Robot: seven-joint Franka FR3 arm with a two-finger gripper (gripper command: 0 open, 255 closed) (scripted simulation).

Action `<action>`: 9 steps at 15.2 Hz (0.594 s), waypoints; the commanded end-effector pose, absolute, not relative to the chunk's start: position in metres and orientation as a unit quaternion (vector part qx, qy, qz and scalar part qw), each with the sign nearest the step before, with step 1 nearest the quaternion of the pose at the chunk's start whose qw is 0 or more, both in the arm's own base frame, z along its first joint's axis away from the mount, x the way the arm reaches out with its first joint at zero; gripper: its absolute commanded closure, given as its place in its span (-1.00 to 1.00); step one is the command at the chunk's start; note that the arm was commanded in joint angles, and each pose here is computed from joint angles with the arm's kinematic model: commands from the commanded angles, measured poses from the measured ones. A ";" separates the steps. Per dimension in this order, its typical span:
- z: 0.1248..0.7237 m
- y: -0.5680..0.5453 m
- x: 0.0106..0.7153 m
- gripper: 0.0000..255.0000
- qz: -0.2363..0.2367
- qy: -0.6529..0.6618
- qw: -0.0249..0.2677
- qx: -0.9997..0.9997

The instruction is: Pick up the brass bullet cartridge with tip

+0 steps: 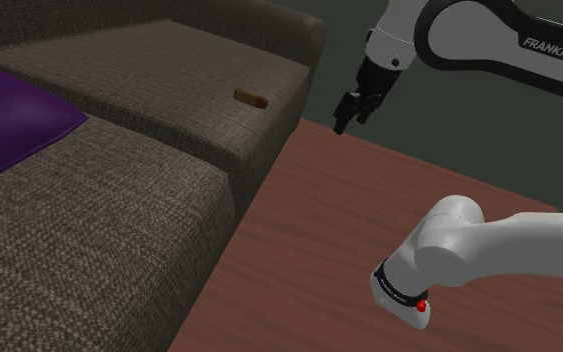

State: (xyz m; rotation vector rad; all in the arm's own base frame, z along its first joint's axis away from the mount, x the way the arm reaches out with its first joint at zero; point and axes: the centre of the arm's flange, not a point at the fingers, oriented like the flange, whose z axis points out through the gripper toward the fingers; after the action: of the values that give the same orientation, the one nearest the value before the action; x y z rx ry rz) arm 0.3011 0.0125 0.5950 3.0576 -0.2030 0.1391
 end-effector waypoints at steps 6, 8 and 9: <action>0.608 0.033 0.364 -1.00 0.033 0.004 0.028 0.999; 0.613 0.043 0.389 -1.00 0.028 0.032 0.024 0.999; 0.615 0.049 0.401 -1.00 0.025 0.046 0.022 0.998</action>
State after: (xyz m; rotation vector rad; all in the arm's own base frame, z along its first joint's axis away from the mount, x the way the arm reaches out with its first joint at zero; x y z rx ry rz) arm 0.3903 0.0400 0.6157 3.0897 0.0970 0.0876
